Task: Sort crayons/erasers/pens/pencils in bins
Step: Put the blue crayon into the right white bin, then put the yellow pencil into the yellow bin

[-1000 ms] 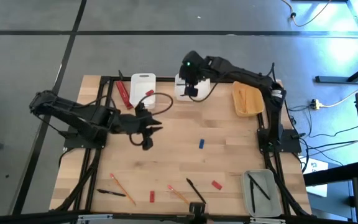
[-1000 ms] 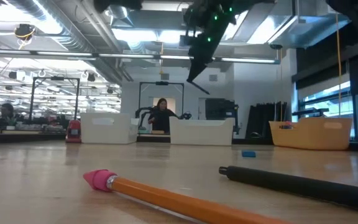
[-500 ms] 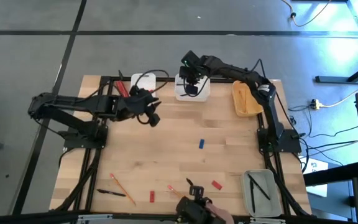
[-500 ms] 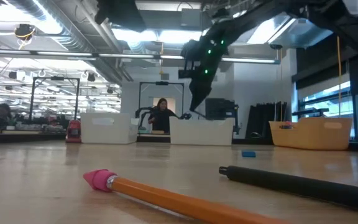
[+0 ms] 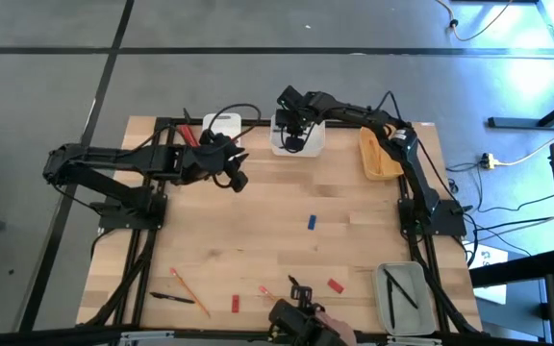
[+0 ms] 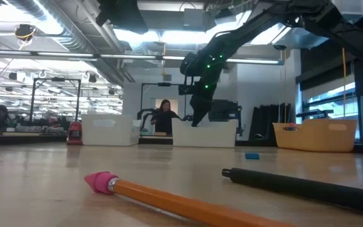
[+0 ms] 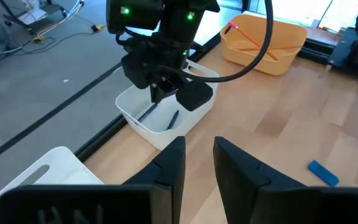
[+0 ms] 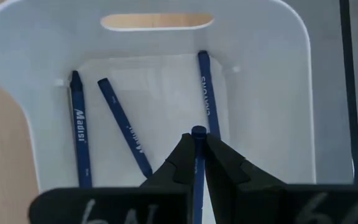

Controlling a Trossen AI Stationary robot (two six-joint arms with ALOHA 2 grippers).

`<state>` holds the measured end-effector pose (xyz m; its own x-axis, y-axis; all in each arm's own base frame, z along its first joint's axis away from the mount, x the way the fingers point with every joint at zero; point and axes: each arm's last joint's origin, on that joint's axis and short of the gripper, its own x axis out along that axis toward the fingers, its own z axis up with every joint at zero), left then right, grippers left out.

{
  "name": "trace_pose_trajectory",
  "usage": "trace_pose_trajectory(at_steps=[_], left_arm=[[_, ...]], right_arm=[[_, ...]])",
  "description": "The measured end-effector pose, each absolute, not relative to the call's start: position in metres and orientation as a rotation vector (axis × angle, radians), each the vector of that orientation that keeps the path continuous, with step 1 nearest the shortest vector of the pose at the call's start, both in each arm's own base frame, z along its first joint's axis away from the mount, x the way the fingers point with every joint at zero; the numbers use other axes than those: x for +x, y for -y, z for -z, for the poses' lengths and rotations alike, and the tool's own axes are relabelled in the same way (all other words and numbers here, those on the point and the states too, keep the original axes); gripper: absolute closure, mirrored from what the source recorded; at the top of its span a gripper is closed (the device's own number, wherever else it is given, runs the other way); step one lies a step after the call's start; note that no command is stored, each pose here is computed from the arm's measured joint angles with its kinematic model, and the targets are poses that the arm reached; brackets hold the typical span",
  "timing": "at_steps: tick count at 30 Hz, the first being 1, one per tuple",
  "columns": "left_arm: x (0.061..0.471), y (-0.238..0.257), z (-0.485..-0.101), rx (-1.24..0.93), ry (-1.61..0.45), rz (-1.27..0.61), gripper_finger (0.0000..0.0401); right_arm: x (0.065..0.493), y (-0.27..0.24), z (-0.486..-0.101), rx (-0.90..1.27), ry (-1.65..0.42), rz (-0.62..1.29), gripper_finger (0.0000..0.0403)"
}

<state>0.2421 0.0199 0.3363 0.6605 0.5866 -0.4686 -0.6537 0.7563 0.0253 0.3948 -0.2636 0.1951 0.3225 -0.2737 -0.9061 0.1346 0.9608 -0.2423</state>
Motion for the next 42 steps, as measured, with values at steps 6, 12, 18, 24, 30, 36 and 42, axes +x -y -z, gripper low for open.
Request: trace_pose_trajectory(at_steps=[6,12,18,24,30,36,42], left_arm=[[0.242,-0.020,-0.336,-0.151,-0.476,-0.704,0.0325],[0.242,-0.020,-0.336,-0.151,-0.476,-0.704,0.0325],[0.242,-0.020,-0.336,-0.151,-0.476,-0.704,0.0325],[0.242,-0.020,-0.336,-0.151,-0.476,-0.704,0.0325],[0.242,-0.019,-0.336,-0.187,-0.471,-0.694,0.0325],[0.243,-0.011,-0.335,-0.216,-0.480,-0.635,0.0325],[0.237,0.008,-0.327,-0.300,-0.548,-0.605,0.0325]], right_arm=[[0.394,0.263,-0.195,-0.127,-1.221,0.267,0.0375],[0.394,0.263,-0.195,-0.124,-1.223,0.267,0.0331],[0.394,0.263,-0.195,-0.124,-1.223,0.268,0.0290],[0.390,0.261,-0.207,-0.081,-1.206,0.303,0.0281],[0.369,0.244,-0.259,0.039,-1.152,0.310,0.0280],[0.338,0.209,-0.325,0.210,-1.014,0.174,0.0280],[0.318,0.150,-0.375,0.114,-0.963,0.056,0.0280]])
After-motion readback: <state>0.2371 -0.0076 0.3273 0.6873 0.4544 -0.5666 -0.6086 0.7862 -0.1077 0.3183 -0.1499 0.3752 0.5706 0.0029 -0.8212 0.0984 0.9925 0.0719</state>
